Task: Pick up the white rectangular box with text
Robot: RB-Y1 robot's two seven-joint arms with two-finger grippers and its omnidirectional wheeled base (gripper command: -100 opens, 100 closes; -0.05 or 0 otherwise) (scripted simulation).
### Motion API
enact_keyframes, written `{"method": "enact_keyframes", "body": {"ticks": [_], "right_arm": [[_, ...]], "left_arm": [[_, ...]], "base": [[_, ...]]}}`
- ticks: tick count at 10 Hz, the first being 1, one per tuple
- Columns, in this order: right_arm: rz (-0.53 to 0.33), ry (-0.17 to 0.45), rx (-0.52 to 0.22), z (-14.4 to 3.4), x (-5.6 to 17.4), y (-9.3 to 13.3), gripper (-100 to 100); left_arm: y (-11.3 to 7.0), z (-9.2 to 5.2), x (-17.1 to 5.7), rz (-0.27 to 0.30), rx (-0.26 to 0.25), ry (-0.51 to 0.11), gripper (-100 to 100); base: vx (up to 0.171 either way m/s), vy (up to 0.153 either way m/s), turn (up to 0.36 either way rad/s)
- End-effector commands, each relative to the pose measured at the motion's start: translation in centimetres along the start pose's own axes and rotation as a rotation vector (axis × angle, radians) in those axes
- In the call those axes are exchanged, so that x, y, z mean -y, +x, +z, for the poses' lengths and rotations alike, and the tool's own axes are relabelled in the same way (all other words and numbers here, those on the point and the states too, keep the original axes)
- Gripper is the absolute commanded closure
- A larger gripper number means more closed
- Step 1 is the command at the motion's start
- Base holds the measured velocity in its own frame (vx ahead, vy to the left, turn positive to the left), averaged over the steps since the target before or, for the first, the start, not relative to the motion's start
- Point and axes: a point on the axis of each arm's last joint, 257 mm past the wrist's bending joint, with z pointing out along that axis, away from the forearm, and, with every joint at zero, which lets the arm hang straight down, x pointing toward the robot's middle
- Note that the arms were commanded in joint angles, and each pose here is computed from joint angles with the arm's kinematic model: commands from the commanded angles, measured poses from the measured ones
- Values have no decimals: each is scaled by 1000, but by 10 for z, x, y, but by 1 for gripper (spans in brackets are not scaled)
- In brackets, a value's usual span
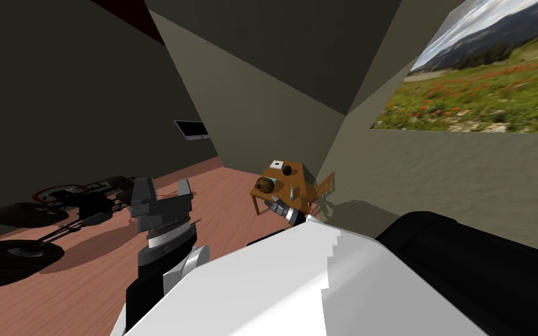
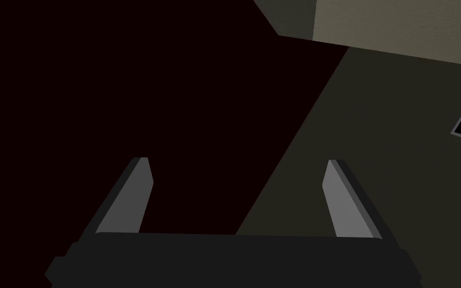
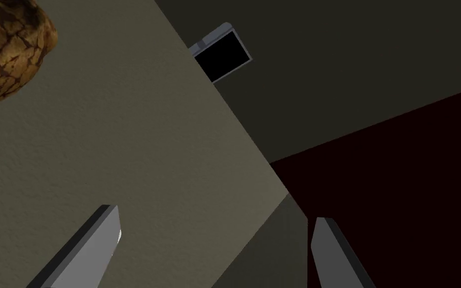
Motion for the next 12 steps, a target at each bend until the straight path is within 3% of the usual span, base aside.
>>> {"method": "enact_keyframes", "body": {"ticks": [1,2,3,4,5,6,7,8,9,10,11,12], "right_arm": [[-34,8,-54,-8,9,15,-100],[-86,14,-138,-16,13,45,-100],[-92,15,-146,-18,15,46,-100],[-155,22,-231,-31,24,73,-100],[-154,19,-240,-33,23,76,-100],[-219,25,-319,-47,32,99,-100],[-219,20,-334,-51,31,104,-100],[-290,27,-413,-68,45,124,-100],[-286,19,-429,-73,41,131,-100],[-352,20,-506,-92,53,151,-100],[-354,16,-524,-97,53,155,-100],[-423,13,-604,-120,65,173,-100]], "left_arm": [[0,0,0,0,0,0,0],[0,0,0,0,0,0,0],[0,0,0,0,0,0,0],[0,0,0,0,0,0,0],[0,0,0,0,0,0,0],[0,0,0,0,0,0,0],[0,0,0,0,0,0,0],[0,0,0,0,0,0,0],[0,0,0,0,0,0,0],[0,0,0,0,0,0,0],[0,0,0,0,0,0,0],[0,0,0,0,0,0,0]], "base": [[13,-8,159],[20,-2,332],[23,-10,175],[23,-4,346],[19,-12,159],[28,-7,293],[23,-10,178],[28,-2,356],[26,-11,159],[32,-8,331],[29,-19,141],[31,-12,292]]}}
